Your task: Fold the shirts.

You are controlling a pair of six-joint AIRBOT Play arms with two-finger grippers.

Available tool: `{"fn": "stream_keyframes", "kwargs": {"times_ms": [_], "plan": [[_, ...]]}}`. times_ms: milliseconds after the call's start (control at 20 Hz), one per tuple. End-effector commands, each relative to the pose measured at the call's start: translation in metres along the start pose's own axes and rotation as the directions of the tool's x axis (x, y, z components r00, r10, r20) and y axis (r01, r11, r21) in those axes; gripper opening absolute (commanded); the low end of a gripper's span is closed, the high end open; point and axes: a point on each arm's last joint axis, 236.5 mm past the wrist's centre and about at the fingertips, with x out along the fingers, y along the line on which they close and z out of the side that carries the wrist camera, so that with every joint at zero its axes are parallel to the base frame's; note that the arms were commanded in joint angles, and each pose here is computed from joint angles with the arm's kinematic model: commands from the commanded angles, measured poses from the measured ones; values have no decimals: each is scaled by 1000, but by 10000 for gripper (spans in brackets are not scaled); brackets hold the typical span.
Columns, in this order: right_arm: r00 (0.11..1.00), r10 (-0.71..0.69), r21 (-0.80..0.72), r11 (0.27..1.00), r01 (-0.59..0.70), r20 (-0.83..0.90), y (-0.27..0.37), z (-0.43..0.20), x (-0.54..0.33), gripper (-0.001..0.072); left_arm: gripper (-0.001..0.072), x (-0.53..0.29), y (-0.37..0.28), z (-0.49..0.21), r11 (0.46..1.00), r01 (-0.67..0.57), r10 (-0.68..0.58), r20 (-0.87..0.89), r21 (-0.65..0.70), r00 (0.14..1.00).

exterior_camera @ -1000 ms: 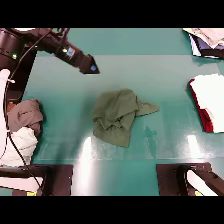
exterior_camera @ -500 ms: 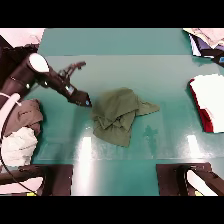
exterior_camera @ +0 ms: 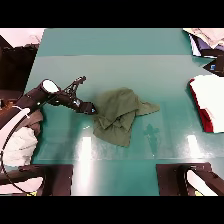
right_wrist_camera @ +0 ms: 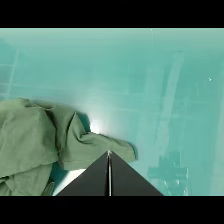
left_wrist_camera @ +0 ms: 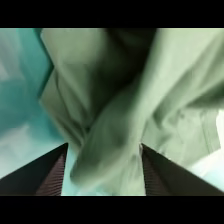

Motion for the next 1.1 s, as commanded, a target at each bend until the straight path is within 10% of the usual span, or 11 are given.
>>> {"fn": "stream_keyframes", "kwargs": {"times_ms": [0, 450, 500, 600, 1050], "plan": [[1000, 0, 2, 1000, 0, -2, 0, -1, 2, 23, 47, 10, -7, -2, 1000, 21, -21, -5, 3, 1000], [955, 74, 14, 997, -73, -286, -3, -48, 39, 27, 27, -178, -74, 63, 958, -79, 21, 206, 275, 978], [939, 114, 23, 993, -113, -325, 0, -53, 50, 90, 27, -194, -81, 68, 944, -120, 43, 248, 307, 968], [901, 171, 67, 985, -157, -399, 3, -63, 80, 475, 27, -218, -99, 74, 924, -153, 42, 304, 350, 952], [825, 216, 107, 976, -188, -523, 9, -165, 246, 502, 27, -225, -100, 76, 926, -173, 62, 318, 335, 946]]}}
